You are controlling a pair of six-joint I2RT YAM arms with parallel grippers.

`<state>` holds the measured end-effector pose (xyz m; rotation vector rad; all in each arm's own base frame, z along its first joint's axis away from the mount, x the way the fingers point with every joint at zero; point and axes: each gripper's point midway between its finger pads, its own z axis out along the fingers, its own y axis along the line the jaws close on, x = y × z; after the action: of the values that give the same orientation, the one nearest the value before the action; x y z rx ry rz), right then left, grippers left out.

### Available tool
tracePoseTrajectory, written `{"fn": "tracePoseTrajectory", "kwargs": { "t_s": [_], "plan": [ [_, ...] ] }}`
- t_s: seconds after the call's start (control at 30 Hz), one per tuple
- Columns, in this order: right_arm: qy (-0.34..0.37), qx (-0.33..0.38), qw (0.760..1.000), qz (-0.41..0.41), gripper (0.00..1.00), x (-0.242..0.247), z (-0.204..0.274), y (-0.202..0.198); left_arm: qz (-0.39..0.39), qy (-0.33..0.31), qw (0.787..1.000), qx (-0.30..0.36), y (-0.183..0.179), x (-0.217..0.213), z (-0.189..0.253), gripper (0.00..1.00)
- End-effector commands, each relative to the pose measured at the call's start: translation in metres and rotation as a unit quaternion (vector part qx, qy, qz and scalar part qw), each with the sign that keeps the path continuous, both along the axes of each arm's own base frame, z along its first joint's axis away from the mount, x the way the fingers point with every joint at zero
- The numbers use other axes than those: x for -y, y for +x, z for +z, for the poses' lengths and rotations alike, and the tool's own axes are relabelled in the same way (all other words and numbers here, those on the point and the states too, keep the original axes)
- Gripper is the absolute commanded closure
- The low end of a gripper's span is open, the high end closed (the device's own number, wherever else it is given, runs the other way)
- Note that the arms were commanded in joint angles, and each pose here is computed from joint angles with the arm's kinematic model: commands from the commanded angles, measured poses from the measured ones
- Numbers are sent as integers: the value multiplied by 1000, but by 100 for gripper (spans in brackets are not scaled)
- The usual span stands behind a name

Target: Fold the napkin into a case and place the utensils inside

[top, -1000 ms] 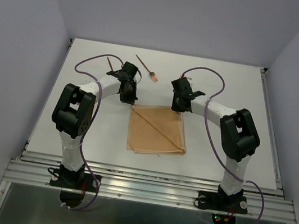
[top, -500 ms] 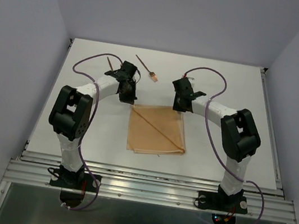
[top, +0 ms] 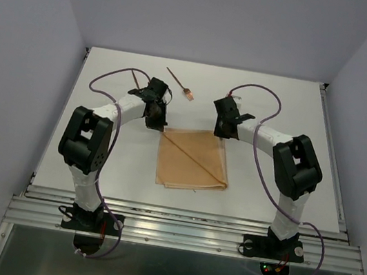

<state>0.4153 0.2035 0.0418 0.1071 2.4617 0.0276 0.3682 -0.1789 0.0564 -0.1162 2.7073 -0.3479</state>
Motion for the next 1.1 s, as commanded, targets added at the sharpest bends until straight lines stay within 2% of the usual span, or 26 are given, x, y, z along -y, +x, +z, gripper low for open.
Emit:
{"fn": "tracePoseTrajectory", "kwargs": {
  "t_s": [0.0, 0.1, 0.3, 0.57, 0.8, 1.07],
  "plan": [
    [34, 48, 998, -5, 83, -4, 38, 8, -12, -2, 1000, 18, -13, -1, 23, 100],
    [47, 53, 997, -5, 80, -3, 48, 2, -14, 0, 1000, 18, -19, -1, 23, 100],
    [113, 60, 992, 18, 83, -13, 70, -31, -10, 14, 1000, 4, -22, -3, 5, 100],
    [115, 37, 993, -8, 85, 16, 61, -88, -8, 20, 1000, 12, -2, 1, 3, 100],
    [99, 21, 995, -22, 85, 38, 58, -117, -11, 15, 1000, 13, 12, 9, 1, 100],
    [108, -3, 994, -5, 87, 31, 50, -150, -14, 12, 1000, 13, 24, 16, -1, 100]
  ]
}}
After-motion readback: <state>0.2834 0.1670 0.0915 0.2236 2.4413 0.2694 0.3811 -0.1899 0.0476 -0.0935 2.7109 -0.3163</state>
